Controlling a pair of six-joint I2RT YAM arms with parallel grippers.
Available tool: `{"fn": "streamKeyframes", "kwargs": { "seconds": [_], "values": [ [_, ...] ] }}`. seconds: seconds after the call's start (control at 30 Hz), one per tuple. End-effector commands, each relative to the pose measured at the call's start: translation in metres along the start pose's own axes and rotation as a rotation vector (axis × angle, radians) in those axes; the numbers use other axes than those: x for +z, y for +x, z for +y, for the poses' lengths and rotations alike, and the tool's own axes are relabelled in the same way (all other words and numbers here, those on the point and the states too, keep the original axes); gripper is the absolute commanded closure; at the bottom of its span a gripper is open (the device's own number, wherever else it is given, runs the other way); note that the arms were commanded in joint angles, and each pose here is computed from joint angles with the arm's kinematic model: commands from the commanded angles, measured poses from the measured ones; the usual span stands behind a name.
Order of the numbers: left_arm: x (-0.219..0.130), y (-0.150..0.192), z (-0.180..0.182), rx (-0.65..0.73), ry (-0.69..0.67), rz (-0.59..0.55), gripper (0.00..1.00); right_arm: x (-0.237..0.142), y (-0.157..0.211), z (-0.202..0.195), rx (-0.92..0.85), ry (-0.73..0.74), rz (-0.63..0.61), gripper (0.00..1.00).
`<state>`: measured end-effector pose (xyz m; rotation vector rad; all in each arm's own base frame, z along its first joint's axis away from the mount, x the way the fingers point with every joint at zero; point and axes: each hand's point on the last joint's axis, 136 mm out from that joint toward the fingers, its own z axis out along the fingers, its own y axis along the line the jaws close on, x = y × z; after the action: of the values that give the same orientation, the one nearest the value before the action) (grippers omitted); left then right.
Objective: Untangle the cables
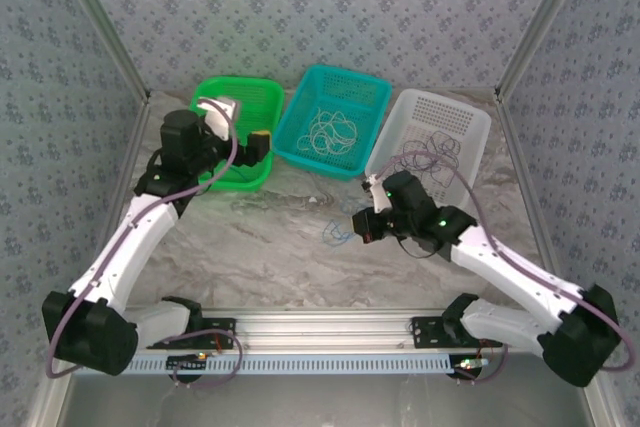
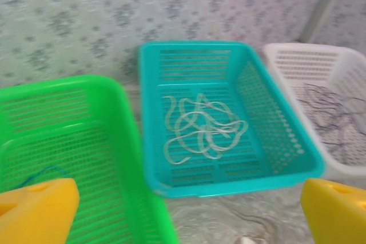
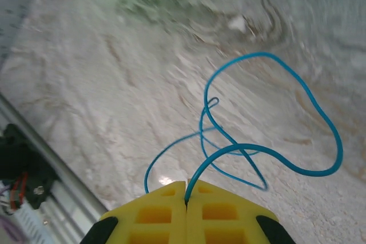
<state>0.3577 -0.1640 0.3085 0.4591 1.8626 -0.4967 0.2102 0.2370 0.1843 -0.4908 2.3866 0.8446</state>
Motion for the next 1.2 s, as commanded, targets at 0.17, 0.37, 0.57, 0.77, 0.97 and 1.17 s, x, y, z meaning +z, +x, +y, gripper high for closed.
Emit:
{"fn": "streamKeyframes", "kwargs": {
  "seconds": [0.17, 0.37, 0.57, 0.77, 0.97, 1.17],
  "values": [
    [0.002, -0.008, -0.095, 0.002, 0.36, -0.09, 0.03, -0.052, -0.055, 0.033, -0.102, -0.043, -0.089, 1.0],
    [-0.006, 0.009, -0.134, -0.011, 0.54, -0.051, 0.13, -0.062, -0.078, 0.029, -0.04, -0.067, -0.169, 1.0],
    [-0.015, 0.023, -0.164, 0.04, 0.63, -0.024, 0.15, -0.068, -0.09, 0.036, 0.0, -0.153, -0.194, 1.0],
    [0.001, 0.045, -0.173, 0.036, 0.637, 0.034, 0.16, -0.08, -0.099, 0.044, 0.024, -0.214, -0.211, 1.0],
    [0.026, 0.067, -0.162, 0.004, 0.566, 0.081, 0.24, -0.093, -0.106, 0.051, 0.033, -0.241, -0.239, 1.0],
    [0.032, 0.069, -0.163, -0.003, 0.574, 0.062, 0.26, -0.105, -0.114, 0.058, 0.036, -0.276, -0.265, 1.0]
  ]
}}
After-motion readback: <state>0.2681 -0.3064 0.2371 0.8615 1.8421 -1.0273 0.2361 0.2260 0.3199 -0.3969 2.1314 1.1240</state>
